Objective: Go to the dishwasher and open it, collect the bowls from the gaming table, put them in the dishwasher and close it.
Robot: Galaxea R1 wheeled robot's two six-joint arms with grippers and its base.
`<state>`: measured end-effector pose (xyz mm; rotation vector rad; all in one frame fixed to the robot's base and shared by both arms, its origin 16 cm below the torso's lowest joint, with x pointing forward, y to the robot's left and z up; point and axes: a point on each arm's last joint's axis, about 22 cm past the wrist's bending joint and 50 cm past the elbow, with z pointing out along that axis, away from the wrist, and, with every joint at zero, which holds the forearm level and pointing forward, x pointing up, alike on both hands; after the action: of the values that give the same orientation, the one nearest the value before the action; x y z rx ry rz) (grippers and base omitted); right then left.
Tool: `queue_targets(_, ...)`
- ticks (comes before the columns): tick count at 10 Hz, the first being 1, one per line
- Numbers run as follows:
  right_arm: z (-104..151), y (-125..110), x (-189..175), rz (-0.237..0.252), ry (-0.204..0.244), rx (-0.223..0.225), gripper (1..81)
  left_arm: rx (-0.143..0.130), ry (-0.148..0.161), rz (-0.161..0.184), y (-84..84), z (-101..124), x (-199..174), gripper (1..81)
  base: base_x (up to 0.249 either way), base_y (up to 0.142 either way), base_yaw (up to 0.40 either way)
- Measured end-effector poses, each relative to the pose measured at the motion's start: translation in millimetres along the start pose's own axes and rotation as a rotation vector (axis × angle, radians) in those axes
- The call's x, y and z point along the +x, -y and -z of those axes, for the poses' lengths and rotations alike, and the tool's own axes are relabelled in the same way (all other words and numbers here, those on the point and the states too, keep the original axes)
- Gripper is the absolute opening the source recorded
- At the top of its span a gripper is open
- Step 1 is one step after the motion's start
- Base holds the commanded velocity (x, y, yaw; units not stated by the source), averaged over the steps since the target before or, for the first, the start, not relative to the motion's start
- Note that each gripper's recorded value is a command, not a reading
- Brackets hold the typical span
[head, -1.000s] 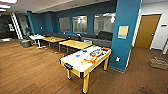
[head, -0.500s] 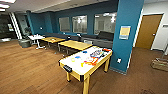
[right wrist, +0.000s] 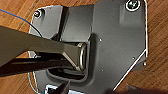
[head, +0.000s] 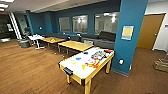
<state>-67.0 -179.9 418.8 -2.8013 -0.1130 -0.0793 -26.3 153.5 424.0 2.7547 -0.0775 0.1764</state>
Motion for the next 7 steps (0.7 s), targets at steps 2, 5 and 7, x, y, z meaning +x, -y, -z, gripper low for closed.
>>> queue_targets(2,0.4,-1.4,0.3,0.000,-0.001,-0.002,81.1,-0.002,-0.003,0.000,-1.1,-0.4,1.7,81.1,0.161,0.065,0.000)
queue_targets(5,0.3,-1.0,-0.5,0.000,0.002,-0.001,81.1,-0.001,-0.002,0.000,-0.4,-0.2,1.1,81.1,0.159,0.065,0.000)
queue_targets(7,0.3,-1.0,0.2,0.000,0.000,-0.001,81.1,-0.001,-0.002,0.000,-0.7,-0.3,1.6,81.1,0.140,0.071,0.000)
